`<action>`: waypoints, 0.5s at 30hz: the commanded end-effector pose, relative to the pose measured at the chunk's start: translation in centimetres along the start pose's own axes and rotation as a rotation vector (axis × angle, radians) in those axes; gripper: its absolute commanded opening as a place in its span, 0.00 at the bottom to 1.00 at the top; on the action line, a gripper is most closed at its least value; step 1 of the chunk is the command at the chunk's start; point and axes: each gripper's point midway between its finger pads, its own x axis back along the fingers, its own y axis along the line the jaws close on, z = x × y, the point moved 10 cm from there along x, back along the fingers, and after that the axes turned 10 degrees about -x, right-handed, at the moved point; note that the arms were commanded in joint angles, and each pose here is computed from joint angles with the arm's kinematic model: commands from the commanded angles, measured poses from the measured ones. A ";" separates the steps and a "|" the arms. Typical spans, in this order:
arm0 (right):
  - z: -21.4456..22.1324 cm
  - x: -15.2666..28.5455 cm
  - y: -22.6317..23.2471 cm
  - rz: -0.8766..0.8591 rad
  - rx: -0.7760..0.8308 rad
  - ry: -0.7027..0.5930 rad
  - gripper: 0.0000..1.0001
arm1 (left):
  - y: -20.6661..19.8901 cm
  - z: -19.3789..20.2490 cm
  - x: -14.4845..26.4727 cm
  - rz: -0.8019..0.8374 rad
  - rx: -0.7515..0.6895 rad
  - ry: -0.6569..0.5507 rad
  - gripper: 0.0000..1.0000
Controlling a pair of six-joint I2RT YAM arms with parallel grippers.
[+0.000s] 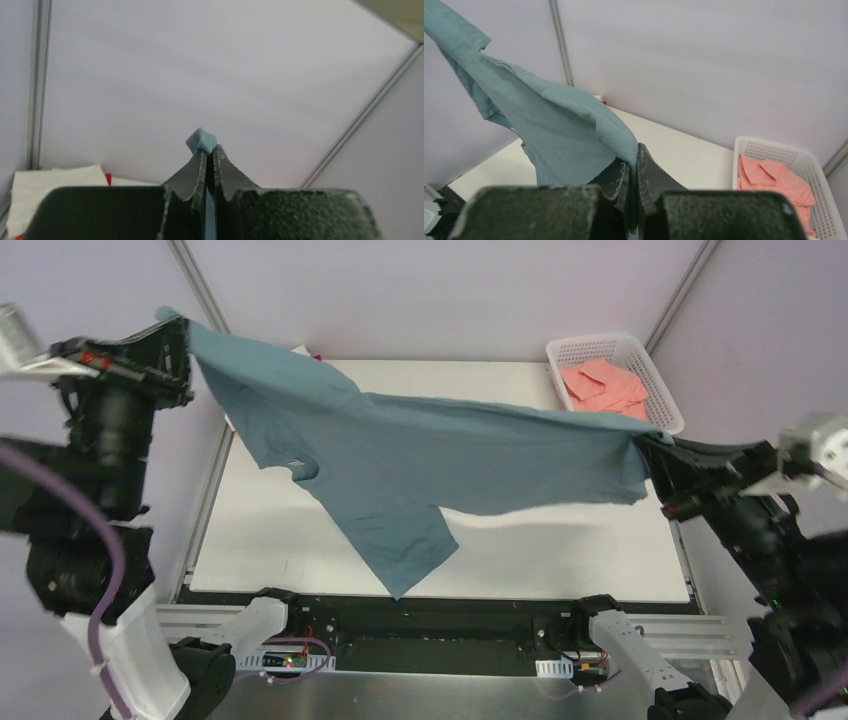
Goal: Fold and stack the t-shirts
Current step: Flatten out the tshirt
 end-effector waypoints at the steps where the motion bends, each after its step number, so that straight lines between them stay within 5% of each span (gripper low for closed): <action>1: -1.2 3.0 2.3 -0.109 -0.047 -0.032 0.00 | -1.0 -5.8 4.9 0.101 0.006 -0.218 0.00; 8: -2.6 4.5 3.2 -0.106 -0.090 -0.093 0.00 | -1.3 -8.1 6.4 0.110 0.016 -0.295 0.00; 15: 0.4 -1.2 -0.5 0.104 -0.166 0.034 0.00 | -0.2 -2.2 -4.1 -0.062 -0.049 -0.094 0.00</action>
